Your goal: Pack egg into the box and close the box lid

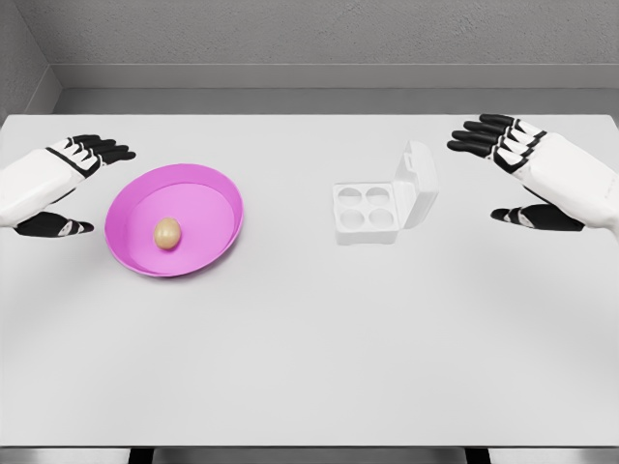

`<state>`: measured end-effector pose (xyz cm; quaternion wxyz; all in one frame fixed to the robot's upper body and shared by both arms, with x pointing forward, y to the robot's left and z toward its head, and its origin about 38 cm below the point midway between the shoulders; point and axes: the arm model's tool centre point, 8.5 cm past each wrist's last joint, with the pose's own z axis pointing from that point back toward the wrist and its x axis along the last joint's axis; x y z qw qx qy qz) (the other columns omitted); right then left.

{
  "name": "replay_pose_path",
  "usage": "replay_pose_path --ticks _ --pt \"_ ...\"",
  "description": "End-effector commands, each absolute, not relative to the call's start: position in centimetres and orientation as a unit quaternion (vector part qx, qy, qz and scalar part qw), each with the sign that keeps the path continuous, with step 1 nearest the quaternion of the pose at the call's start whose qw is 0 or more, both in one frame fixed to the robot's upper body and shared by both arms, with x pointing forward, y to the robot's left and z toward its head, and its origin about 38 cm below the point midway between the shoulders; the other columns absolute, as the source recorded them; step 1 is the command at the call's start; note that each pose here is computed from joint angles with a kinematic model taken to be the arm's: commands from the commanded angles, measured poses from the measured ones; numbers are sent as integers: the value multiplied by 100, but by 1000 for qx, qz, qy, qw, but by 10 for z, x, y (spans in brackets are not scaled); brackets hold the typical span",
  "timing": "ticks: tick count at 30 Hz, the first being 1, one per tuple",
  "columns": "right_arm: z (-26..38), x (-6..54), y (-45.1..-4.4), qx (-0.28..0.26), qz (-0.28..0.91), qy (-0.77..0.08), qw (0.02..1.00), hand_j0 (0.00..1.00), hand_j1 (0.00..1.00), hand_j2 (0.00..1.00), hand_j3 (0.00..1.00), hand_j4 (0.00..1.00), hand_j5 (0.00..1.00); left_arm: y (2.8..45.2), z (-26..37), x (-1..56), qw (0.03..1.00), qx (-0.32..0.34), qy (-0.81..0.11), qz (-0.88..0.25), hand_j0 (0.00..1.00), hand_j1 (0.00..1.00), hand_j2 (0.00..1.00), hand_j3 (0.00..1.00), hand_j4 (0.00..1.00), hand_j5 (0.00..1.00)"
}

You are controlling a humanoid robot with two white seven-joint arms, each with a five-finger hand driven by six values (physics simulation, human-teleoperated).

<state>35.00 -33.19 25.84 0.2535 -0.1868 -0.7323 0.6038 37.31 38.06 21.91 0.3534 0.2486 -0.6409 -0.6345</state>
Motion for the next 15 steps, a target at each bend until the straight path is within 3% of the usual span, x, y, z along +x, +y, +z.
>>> replay_pose_path --ticks 1,7,10,15 --pt "260 350 -333 -186 604 -732 254 100 100 100 100 100 100 381 220 373 354 248 -643 -632 100 100 100 100 100 100" --pt "280 352 -343 -208 620 -718 239 100 100 100 100 100 100 384 221 373 354 253 -636 -637 100 100 100 100 100 100" --pt "285 354 -343 -213 621 -717 233 100 100 100 100 100 100 384 222 370 362 234 -576 -695 100 100 100 100 100 100" --pt "288 354 -346 -217 627 -712 230 100 100 100 100 100 100 358 251 399 312 244 -562 -726 100 100 100 100 100 100"
